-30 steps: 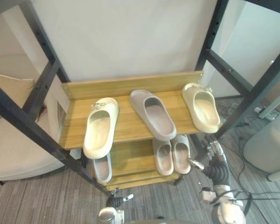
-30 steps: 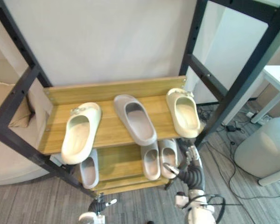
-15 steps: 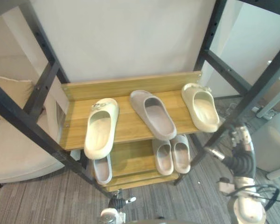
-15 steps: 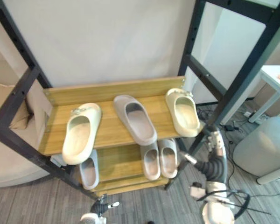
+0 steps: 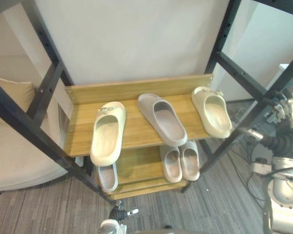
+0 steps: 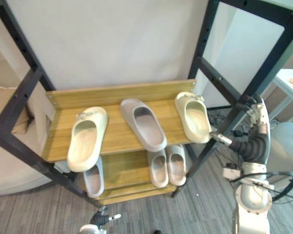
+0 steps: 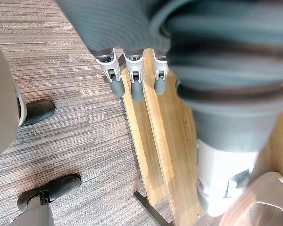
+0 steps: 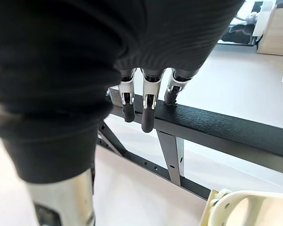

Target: Organize the slippers on the shoe rack

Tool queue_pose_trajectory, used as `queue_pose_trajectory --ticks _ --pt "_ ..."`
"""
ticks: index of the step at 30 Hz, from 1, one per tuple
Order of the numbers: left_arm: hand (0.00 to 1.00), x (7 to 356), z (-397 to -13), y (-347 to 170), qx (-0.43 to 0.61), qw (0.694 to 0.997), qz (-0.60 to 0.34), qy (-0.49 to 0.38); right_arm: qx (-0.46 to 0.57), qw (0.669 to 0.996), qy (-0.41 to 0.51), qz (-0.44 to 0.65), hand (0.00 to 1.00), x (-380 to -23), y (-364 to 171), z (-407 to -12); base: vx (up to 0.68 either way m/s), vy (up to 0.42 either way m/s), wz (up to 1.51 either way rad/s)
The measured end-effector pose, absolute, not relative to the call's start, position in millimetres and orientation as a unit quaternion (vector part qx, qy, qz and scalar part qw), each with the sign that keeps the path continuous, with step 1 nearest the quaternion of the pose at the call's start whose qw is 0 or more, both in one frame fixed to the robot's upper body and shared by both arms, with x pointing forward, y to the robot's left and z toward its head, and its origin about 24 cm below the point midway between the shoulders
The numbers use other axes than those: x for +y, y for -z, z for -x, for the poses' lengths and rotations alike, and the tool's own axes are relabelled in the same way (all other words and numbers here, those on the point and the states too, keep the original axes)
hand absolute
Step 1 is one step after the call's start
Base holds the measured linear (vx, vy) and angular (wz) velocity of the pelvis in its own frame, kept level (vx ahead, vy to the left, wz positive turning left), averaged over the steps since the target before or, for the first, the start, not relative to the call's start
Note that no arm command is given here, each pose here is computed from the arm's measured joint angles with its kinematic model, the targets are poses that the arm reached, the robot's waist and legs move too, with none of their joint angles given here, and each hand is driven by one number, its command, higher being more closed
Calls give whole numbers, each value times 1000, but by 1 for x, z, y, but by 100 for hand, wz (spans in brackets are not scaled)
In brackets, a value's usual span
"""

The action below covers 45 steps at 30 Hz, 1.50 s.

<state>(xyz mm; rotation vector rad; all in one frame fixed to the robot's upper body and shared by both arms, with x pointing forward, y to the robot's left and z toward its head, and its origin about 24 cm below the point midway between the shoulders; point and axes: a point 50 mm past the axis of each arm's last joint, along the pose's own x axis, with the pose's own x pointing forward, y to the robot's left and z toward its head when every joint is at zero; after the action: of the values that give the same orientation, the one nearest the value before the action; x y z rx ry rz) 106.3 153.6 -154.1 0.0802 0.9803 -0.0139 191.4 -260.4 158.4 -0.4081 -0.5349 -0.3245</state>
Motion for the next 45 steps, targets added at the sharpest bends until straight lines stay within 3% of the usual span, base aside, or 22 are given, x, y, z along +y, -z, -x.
queue_pose_trajectory --ticks 15,25,45 --pt "0 153 -105 155 475 879 -35 13 -253 934 155 197 0 -268 -160 -202 -48 -1 7" --pt "0 153 -109 154 470 882 -37 13 -243 951 113 154 0 -214 -139 -192 1 -6 0" --pt "0 152 -109 154 472 881 -38 17 -291 940 90 150 0 -211 -160 -204 -4 -4 0"
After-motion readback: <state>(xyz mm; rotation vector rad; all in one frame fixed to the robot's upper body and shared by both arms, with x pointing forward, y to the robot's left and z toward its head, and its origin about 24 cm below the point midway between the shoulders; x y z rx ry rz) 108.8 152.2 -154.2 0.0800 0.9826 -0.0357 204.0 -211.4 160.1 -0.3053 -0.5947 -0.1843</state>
